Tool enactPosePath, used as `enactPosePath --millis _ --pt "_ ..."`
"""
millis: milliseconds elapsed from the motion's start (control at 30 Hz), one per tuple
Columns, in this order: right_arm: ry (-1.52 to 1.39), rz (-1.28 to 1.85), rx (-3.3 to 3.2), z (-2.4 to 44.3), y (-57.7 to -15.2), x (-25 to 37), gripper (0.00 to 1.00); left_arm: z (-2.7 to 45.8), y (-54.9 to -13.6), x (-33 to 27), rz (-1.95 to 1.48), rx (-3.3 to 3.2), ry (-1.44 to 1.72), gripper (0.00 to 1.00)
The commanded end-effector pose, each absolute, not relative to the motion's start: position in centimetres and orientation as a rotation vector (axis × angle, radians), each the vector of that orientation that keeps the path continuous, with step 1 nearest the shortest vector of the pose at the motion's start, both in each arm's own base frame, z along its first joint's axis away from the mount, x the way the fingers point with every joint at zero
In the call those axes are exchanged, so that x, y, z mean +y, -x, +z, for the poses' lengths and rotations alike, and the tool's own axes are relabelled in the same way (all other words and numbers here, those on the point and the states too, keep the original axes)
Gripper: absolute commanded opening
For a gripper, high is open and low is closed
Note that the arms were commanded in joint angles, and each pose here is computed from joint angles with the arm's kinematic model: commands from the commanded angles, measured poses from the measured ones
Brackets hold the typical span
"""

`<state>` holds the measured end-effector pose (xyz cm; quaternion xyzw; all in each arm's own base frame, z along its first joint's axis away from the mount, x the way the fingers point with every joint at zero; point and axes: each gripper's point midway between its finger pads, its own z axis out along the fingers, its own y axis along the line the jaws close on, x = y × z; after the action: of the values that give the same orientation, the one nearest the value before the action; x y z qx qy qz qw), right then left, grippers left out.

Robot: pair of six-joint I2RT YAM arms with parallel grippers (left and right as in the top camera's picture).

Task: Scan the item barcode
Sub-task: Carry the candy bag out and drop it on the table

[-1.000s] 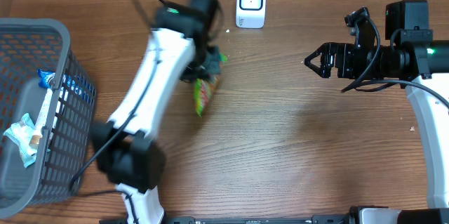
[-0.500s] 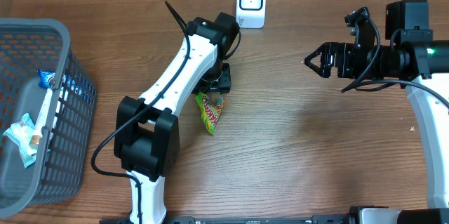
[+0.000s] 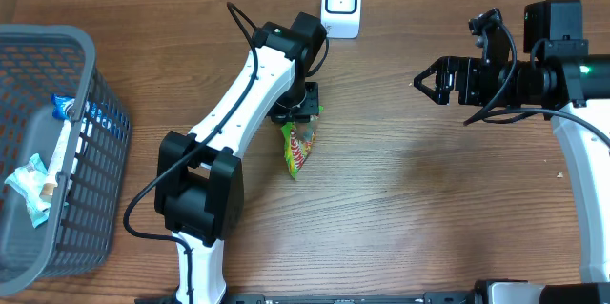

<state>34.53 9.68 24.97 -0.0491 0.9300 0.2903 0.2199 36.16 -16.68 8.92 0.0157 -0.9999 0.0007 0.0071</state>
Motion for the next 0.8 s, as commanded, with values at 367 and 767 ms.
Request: enactPosePath --millis 367,767 --pt "0.153 0.798 2.537 25.9 -34.9 9.9 1.00 17.6 -36.7 -13.8 -0.025 -3.196 -0.035 0.04" --pt "0.153 0.798 2.537 25.9 -34.9 9.9 1.00 34.0 -35.3 -0.1 -0.076 -3.566 -0.688 0.53"
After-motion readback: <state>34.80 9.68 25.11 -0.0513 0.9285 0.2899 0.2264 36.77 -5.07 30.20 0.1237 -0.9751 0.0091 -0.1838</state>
